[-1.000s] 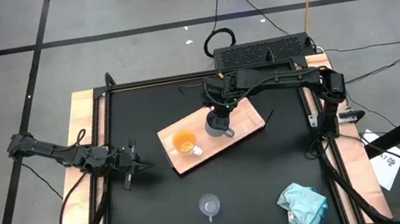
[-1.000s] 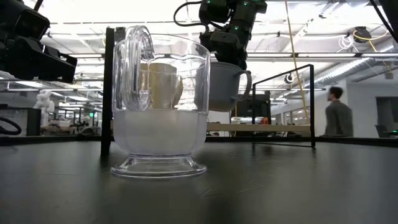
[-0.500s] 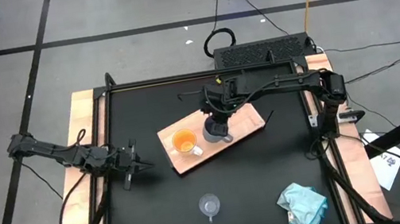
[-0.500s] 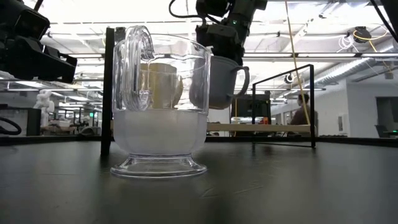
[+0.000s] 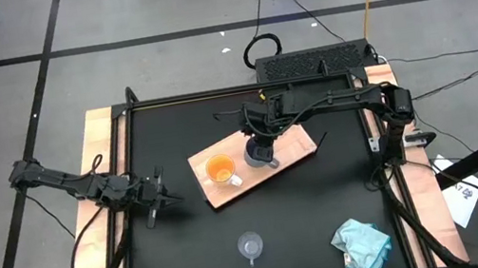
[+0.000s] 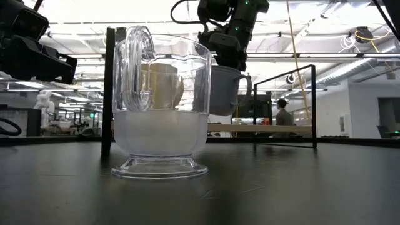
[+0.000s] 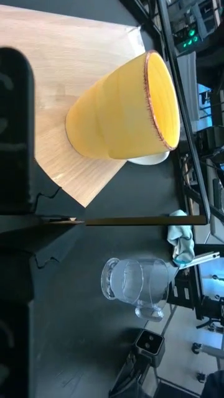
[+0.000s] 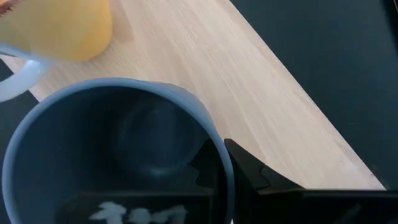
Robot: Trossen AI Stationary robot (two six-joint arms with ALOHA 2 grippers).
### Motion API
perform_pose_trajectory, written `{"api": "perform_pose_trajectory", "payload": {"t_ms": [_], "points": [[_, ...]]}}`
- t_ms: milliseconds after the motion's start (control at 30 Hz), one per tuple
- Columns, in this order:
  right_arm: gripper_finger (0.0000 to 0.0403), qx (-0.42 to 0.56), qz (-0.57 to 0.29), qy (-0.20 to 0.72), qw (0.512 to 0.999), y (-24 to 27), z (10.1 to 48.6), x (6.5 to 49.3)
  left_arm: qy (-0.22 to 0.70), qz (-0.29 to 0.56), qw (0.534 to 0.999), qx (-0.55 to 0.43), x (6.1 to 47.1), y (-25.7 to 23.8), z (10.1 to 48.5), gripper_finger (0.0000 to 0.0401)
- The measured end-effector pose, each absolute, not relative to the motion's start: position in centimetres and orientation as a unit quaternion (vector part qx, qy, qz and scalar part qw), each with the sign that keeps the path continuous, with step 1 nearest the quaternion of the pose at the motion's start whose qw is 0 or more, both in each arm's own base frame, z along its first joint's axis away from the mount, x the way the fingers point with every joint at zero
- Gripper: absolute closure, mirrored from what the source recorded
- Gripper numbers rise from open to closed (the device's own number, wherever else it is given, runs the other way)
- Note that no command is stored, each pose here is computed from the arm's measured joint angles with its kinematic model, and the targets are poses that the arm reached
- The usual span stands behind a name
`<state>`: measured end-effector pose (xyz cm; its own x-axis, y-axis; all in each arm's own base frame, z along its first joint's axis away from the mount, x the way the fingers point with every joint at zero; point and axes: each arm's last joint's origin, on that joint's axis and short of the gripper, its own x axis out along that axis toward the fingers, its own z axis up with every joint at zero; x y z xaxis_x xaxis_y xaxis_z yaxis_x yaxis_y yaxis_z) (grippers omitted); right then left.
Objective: Stack small to large cups/mugs on shelf
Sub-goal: Put the gray mug on the shelf
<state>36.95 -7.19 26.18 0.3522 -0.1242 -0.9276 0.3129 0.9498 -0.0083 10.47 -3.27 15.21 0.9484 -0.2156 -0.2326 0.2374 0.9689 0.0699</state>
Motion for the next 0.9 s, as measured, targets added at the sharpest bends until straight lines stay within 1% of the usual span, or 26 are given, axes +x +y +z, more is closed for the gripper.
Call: {"api": "perform_pose_trajectory", "payload": {"t_ms": [500, 900], "points": [[0.0399, 0.088, -0.136, 0.553, 0.818, -7.2, 26.1, 37.0, 0.112, -0.115, 0.986, 0.048, 10.5, -3.3, 15.2, 0.0375], [0.0399, 0.095, -0.14, 0.557, 0.813, -7.0, 24.4, 37.0, 0.112, -0.115, 0.986, 0.049, 10.5, -3.3, 15.2, 0.0375]]}}
